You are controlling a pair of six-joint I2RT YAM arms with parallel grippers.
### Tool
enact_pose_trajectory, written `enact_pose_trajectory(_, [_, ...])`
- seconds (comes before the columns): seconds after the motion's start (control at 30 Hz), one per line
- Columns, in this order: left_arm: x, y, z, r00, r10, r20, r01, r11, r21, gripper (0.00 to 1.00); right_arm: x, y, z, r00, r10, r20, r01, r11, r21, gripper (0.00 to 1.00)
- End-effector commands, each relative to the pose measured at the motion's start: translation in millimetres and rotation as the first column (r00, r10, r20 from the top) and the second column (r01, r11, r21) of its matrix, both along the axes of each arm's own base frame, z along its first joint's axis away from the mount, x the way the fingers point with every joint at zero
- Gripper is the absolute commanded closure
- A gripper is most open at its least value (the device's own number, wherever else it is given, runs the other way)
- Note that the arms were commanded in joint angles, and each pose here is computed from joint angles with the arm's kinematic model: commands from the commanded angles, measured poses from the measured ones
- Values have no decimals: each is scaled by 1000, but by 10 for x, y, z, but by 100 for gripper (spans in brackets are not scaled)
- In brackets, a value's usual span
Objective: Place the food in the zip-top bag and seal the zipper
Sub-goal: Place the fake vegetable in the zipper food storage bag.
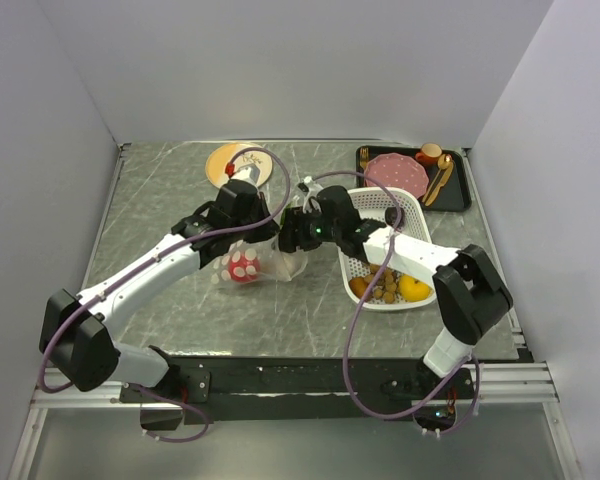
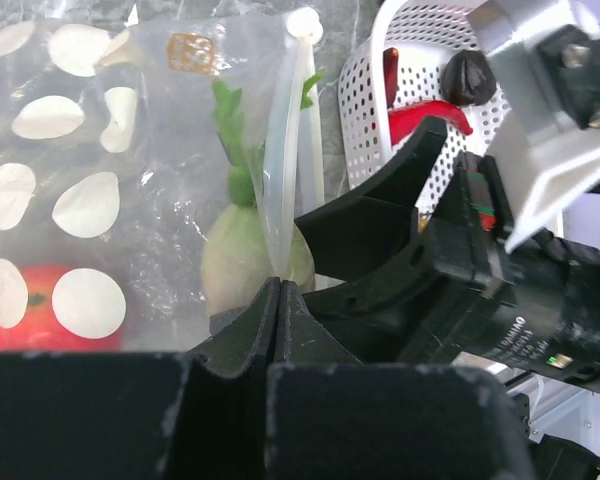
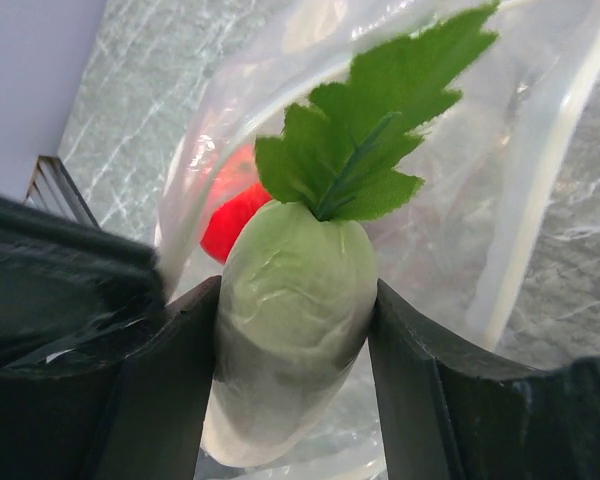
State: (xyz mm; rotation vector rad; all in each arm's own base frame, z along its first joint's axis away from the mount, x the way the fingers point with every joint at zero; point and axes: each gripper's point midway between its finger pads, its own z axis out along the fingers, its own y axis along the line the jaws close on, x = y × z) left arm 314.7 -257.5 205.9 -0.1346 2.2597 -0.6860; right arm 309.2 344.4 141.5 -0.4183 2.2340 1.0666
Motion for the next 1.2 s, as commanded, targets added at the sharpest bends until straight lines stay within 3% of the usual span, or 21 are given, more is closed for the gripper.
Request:
enact_pose_trajectory(0.0, [18, -77, 427, 995, -16, 97, 24, 996, -80, 99, 65, 33, 242, 998, -11, 54, 10, 1000, 15, 27])
enact_pose_trajectory(0.03, [22, -59, 444, 995, -9, 103, 17, 997, -78, 99, 79, 5, 290, 997, -24, 70, 22, 1000, 21, 21])
enact_pose_trajectory(0.2, [55, 29, 522, 993, 40, 115, -32, 997, -71, 99, 134, -150, 617, 986, -92, 138, 88, 996, 34, 13])
enact_pose_trajectory(0.47, [121, 270, 799, 981, 138, 139, -133, 990, -46, 99, 241, -665, 1157, 915, -309, 261, 299, 951, 78, 14])
enact_pose_trajectory(0.57, [165, 391, 1101, 974, 170, 149, -154, 981, -115, 99, 230, -903, 1232, 878, -383, 288, 371, 924, 96, 15])
enact_pose_trajectory(0.67, [244, 509, 1244, 970, 180, 162, -161, 979, -122, 99, 223, -1094, 1144, 865, -413, 284, 413, 909, 63, 15])
enact_pose_trajectory(0.73, [352, 601, 898, 978, 202, 48, -201, 979, -39, 99, 215, -1186, 1017, 860, -431, 275, 439, 898, 33, 15])
enact_pose_trajectory(0.8, [362, 559, 716, 981, 193, 18, -193, 981, -37, 99, 226, -1282, 895, 855, -451, 254, 463, 886, 15, 16])
enact_pose_trajectory(0.9, [331, 533, 662, 983, 181, 28, -179, 982, -67, 99, 223, -1417, 782, 844, -485, 229, 500, 866, -9, 16])
enact_pose_trajectory(1.1, [280, 477, 801, 990, 133, 43, -130, 990, -59, 99, 332, -1873, 620, 759, -622, 193, 639, 768, -38, 18])
enact_pose_trajectory(1.17, [237, 373, 864, 996, 78, 30, -76, 993, -88, 99, 377, -1926, 547, 763, -624, 172, 641, 765, -69, 18])
